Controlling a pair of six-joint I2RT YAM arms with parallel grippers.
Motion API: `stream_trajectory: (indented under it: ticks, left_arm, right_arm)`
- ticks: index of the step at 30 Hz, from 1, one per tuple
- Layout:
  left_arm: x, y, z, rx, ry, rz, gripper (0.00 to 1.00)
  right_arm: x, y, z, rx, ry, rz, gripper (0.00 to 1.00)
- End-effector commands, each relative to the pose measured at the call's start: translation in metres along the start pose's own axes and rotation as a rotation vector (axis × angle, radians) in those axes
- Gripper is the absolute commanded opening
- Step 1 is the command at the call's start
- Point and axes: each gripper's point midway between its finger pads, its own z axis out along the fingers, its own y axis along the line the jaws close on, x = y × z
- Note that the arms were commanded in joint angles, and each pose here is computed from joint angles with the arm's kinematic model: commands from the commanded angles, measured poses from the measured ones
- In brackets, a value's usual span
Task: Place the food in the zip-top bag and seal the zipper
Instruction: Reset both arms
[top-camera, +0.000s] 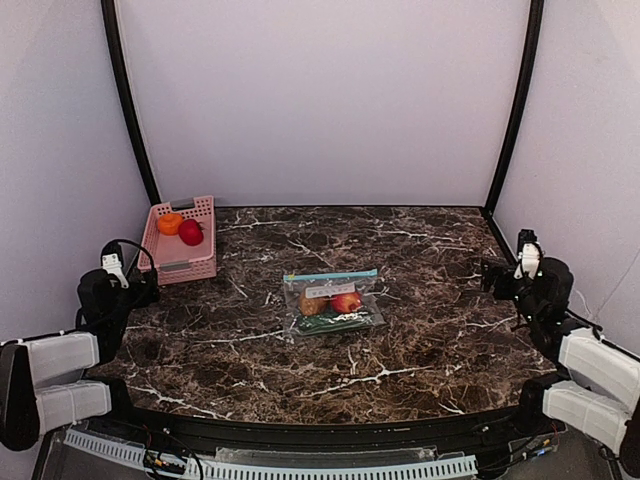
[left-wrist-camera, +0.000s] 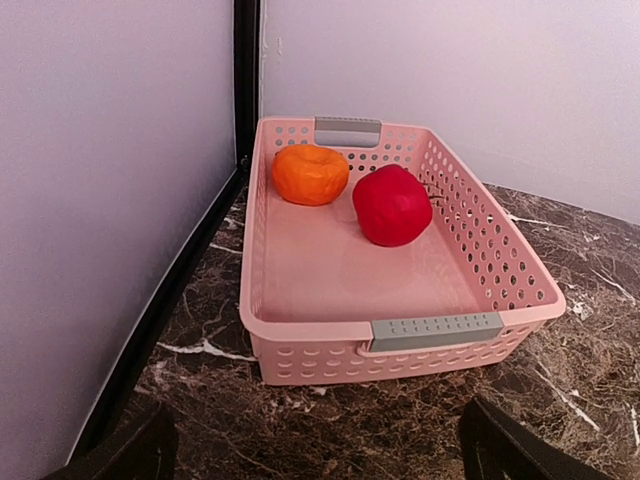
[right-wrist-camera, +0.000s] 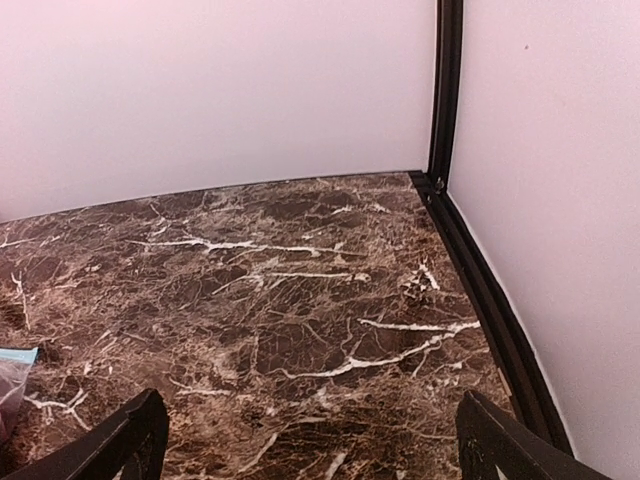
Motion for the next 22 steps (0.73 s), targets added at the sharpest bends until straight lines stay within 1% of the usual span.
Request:
stream_trajectory:
  ticks: [1, 3, 6, 11, 22]
  left_arm:
    - [-0.008, 0.004, 0.0, -0.016, -0.071, 0.015, 0.99]
    - [-0.006, 0.005, 0.001, -0.021, -0.064, 0.007, 0.99]
    - [-0.002, 0.004, 0.003, -0.016, -0.05, 0.0, 0.99]
    - [0.001, 0.004, 0.003, -0.013, -0.048, -0.027, 0.99]
    - [0.003, 0.005, 0.004, -0.018, -0.036, -0.029, 0.99]
  right_arm:
    - [-0.008, -0.006, -0.011, 0.017, -0.183, -0.085, 0.99]
    - [-0.005, -0.004, -0.016, 0.002, -0.21, -0.093, 0.99]
    - [-0.006, -0.004, -0.018, 0.003, -0.219, -0.089, 0.98]
    - [-0.006, -0.004, -0.019, -0.001, -0.214, -0.082, 0.99]
    - [-0.004, -0.004, -0.017, -0.004, -0.203, -0.079, 0.99]
